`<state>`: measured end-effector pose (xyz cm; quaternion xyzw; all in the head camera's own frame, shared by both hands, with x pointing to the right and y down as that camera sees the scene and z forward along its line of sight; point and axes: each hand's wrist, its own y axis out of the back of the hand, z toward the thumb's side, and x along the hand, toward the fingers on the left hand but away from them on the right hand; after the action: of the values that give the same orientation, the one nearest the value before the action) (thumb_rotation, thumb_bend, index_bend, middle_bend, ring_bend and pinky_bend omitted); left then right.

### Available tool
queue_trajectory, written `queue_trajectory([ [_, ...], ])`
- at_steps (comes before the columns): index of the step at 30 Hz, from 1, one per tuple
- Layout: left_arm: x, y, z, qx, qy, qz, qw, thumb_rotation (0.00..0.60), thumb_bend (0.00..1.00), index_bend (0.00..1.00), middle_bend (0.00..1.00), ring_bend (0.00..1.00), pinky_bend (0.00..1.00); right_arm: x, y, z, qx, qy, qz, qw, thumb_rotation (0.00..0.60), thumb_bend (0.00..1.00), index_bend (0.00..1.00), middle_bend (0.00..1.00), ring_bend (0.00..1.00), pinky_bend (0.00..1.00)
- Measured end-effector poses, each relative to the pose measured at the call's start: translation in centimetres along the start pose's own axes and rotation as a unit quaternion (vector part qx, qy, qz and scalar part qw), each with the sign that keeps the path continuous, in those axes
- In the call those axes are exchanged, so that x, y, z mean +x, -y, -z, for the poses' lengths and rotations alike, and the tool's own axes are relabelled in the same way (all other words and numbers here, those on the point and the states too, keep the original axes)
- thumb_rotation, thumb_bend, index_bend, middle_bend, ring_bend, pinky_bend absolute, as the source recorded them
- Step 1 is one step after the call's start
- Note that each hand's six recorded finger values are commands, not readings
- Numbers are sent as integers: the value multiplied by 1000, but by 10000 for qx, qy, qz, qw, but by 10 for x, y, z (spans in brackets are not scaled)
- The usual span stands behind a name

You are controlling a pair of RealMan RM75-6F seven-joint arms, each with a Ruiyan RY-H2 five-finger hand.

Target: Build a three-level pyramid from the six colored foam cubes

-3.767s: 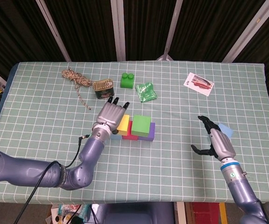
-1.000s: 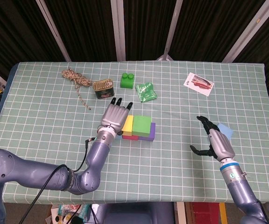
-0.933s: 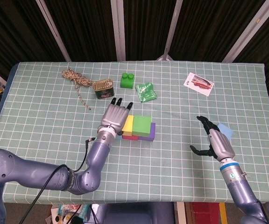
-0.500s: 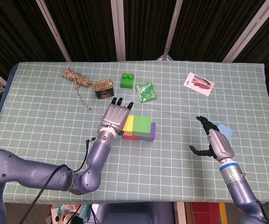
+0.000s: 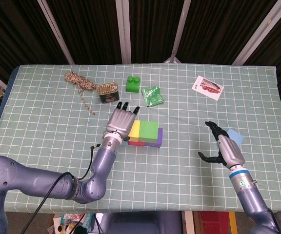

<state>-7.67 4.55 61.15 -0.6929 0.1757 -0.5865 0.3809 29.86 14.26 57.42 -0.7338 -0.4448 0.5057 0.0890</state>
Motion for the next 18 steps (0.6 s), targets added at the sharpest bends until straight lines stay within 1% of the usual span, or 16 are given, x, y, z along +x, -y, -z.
queue_trajectory([
  [9, 0, 0, 1, -18, -20, -7, 10000, 600, 250, 53, 399, 33, 47, 0, 0, 0, -1, 3, 3, 10000, 600, 313, 0, 0, 0, 0],
  [18, -1, 0, 3, -12, -45, -14, 10000, 600, 241, 48, 354, 33, 47, 0, 0, 0, 4, 2, -1, 10000, 600, 313, 0, 0, 0, 0],
])
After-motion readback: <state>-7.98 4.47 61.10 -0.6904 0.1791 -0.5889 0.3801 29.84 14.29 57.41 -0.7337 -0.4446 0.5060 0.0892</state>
